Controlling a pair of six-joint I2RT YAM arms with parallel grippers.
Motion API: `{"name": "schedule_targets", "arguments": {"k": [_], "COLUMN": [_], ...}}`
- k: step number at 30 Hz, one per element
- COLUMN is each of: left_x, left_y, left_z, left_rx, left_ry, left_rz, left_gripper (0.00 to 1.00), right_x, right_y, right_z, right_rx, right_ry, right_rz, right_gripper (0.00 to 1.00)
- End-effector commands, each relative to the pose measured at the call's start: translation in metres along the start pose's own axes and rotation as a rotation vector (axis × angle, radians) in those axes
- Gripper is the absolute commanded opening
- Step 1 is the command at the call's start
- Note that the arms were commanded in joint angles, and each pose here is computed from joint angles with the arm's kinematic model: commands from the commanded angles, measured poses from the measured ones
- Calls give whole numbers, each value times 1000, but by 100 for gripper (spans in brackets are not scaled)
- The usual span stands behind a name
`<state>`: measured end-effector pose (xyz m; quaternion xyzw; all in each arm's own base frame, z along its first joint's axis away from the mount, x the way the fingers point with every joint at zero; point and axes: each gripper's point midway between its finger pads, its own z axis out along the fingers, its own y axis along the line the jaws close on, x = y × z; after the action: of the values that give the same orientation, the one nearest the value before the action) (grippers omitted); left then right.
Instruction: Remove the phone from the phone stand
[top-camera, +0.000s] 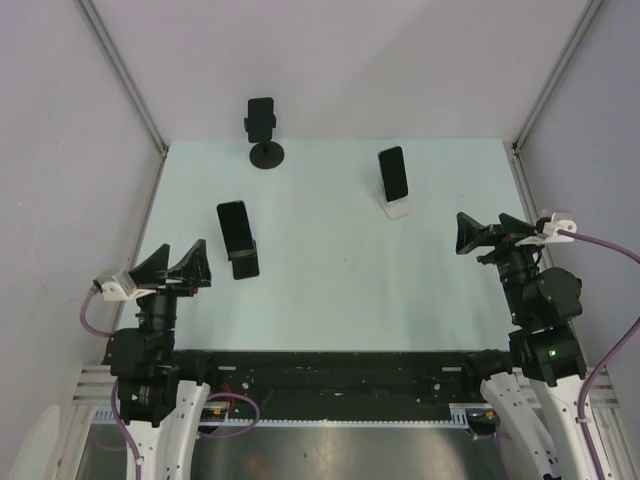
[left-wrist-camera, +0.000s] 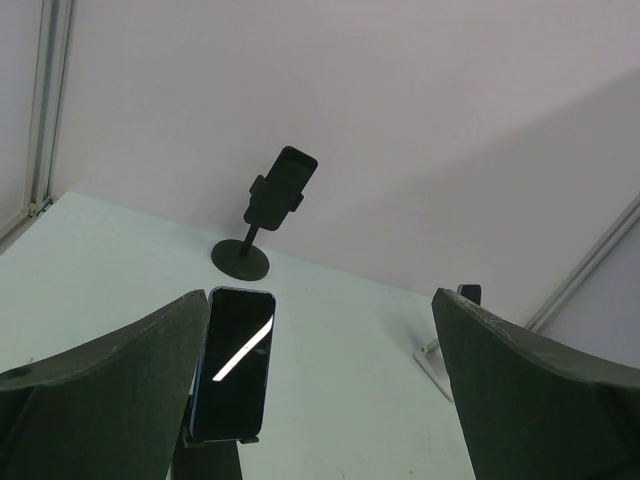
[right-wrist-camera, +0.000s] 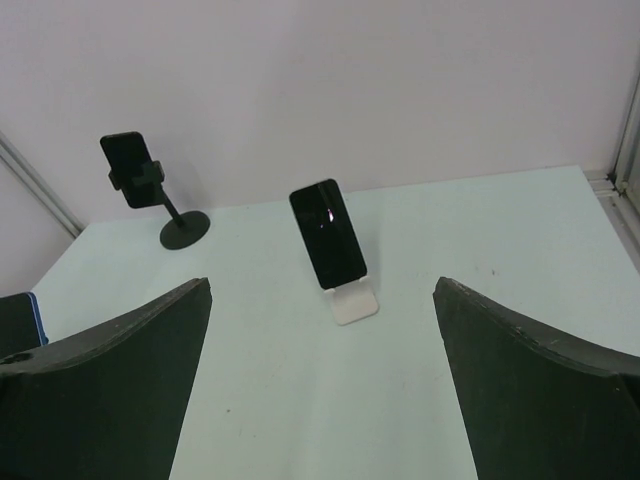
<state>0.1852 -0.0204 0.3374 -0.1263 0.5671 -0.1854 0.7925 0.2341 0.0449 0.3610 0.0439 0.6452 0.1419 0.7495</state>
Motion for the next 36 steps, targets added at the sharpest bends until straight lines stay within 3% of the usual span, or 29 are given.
{"name": "schedule_targets", "arguments": {"k": [1,5,10,16,25,36], "left_x": [-9,10,50,91,111,137], "left_y": [2,9,21,53,76,74], "left_z": [-4,3,10,16,54,111], "left_rx": [-9,-40,-91,-257,-376,-359], "left_ry": [-26,64,227,373,568,733], "left_rz": [37,49,22,-8,118,187], "left_gripper": [100,100,100,100,100,100], "right_x": [0,14,51,81,102,103], "right_y": [5,9,31,38,55,60], "right_z": [10,20,36,44,36,30], "right_rx": [-14,-34,-142,-181,-247,-276], "right_ry": [-25,5,149,259,304,293], "right_rz": [62,107,166,169,155,115], "right_gripper": [100,100,100,100,100,100]}}
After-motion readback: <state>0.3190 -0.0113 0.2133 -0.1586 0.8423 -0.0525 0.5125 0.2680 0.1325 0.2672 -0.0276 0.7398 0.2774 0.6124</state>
